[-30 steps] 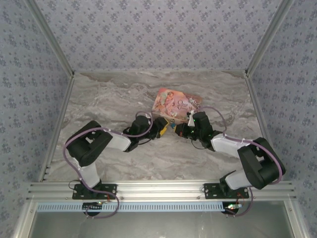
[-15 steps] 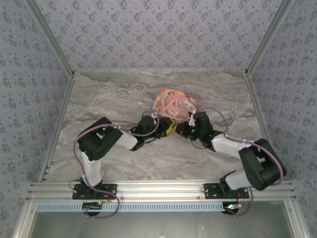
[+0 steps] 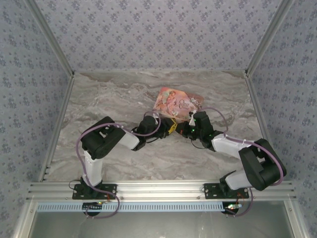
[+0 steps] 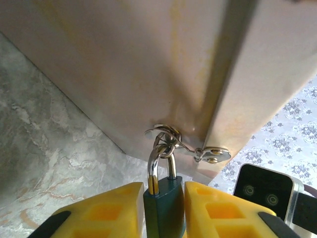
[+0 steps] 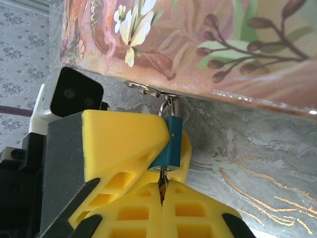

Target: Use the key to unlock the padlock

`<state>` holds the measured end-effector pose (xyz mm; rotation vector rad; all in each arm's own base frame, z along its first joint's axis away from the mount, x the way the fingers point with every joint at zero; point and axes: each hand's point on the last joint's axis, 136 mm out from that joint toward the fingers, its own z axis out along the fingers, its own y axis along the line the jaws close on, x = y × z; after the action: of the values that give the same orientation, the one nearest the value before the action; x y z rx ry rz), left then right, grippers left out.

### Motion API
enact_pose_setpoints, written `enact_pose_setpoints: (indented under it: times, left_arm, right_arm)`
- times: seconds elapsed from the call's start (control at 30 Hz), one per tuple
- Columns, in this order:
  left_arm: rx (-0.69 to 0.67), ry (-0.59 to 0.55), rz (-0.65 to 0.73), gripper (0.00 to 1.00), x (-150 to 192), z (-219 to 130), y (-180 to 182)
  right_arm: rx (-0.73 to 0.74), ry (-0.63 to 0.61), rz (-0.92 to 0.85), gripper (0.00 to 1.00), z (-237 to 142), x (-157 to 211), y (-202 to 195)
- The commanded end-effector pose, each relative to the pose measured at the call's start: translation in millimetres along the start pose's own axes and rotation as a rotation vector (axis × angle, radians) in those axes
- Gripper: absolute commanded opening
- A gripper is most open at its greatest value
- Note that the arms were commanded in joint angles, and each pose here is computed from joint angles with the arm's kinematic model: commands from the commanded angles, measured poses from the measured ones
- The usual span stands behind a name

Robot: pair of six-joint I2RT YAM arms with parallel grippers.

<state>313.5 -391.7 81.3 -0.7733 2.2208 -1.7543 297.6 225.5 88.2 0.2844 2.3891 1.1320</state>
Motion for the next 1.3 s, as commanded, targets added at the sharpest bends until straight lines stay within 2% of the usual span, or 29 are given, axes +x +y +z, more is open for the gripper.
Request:
enact_pose_setpoints:
  times: [0.0,0.1,0.2,0.3,0.43,0.57,0.73,0.93,1.2,1.27]
  left_arm:
    - [0.038,0.028,0.006,0.21,7,6,-12]
    - [0.027,0.021,0.009,0.12,5,4,-9]
    - [0.021,0.020,0.009,0.05,6,3,-9]
    - [0.020,0.019,0.001,0.00,6,2,-11]
    - [0.008,0.017,-0.009,0.00,6,-2,-16]
    - [-0.047,0.012,-0.029,0.00,4,-9,-16]
    - [-0.114,0.000,-0.061,0.00,-2,-22,-18]
    - [-0.120,0.004,-0.075,0.00,-3,-31,-26]
    - [-0.085,0.032,-0.089,0.00,1,-29,-38]
    - [-0.082,0.032,-0.088,0.00,1,-29,-40]
  right_arm:
    - [-0.096,-0.033,-0.015,0.00,-7,-15,26]
    - [-0.098,-0.032,-0.031,0.05,-13,-18,24]
    - [-0.052,-0.038,-0.085,0.21,-24,-20,17]
    - [0.052,-0.042,-0.226,0.36,-41,-22,12]
    - [0.170,-0.067,-0.518,0.46,-67,-25,14]
    - [0.159,-0.128,-0.813,0.50,-88,-25,44]
    - [0.233,-0.210,-1.241,0.53,-100,-19,70]
    - [0.343,-0.167,-1.790,0.56,-75,13,55]
    - [0.392,-0.144,-1.937,0.54,-41,19,40]
    - [0.395,-0.152,-1.956,0.50,-32,19,38]
